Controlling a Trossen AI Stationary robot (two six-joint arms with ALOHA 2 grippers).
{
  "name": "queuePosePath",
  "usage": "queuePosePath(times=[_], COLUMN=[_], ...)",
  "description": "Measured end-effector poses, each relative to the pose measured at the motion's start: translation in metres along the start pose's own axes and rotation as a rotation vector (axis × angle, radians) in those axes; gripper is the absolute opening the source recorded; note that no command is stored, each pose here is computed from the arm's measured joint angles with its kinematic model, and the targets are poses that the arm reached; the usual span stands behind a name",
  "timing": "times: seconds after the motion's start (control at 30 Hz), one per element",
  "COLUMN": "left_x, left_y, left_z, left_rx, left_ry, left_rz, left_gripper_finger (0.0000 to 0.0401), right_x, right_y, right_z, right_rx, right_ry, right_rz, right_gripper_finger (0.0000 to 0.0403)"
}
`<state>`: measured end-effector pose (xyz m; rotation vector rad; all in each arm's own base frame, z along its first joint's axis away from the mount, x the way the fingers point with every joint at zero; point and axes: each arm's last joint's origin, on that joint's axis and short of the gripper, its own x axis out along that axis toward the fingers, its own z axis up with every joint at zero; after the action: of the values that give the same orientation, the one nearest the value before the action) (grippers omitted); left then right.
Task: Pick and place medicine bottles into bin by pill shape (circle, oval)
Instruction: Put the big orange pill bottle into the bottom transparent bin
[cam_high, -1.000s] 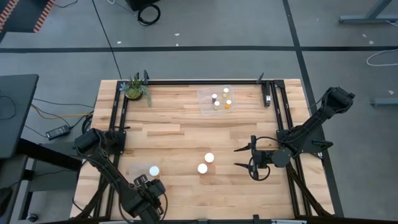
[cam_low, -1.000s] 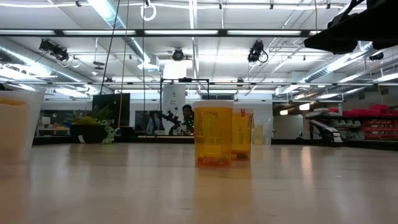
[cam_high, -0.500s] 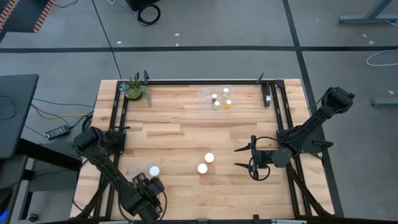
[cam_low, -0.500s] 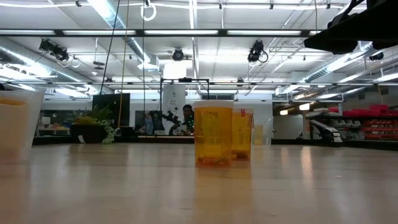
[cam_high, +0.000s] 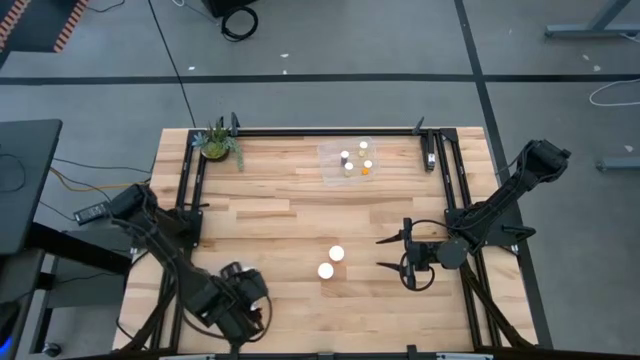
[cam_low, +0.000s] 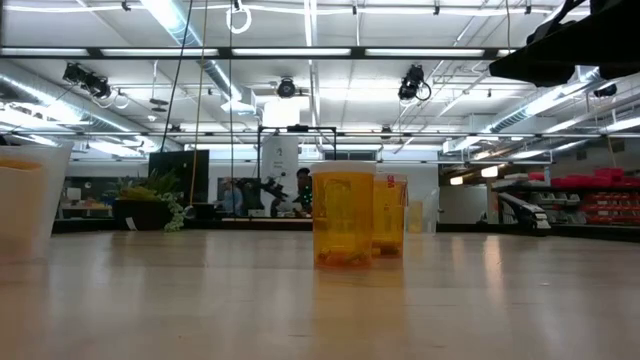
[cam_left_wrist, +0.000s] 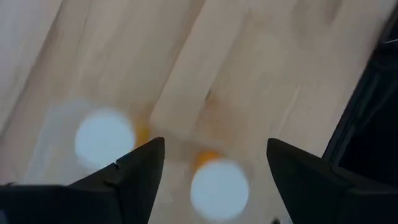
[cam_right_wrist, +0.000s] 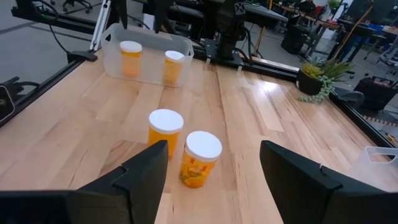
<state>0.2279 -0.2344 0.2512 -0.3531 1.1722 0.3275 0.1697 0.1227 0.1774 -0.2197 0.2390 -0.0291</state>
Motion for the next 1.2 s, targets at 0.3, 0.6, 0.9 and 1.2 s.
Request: queuePosePath(times=[0.3,0.6,0.9,1.2], left_x=[0.026,0.067,0.106,0.130], left_y=[0.005,0.016,0.024,0.023], left_z=[0.049,0.098,0.118,0.134], left_rx=[0.112,0.315,0.343,0.408], left_ry=[-0.041,-0.098,-0.087,-0.125], left_rz=[-0.040,-0.026,0.002,-0.074], left_gripper_finger=[0.0264,0.0266,0.0275,0.0333], right_x=[0.000,0.000,0.000,0.000], right_y=[0.000,0.000,0.000,0.000], right_z=[0.000,0.000,0.000,0.000], right_rx=[-0.004,-0.008,-0.009,-0.012], right_ry=[0.000,0.000,0.001,-0.001], right_rz=[0.003,0.003,0.002,0.002], right_gripper_finger=[0.0262,0.0262,0.0262,0.0262])
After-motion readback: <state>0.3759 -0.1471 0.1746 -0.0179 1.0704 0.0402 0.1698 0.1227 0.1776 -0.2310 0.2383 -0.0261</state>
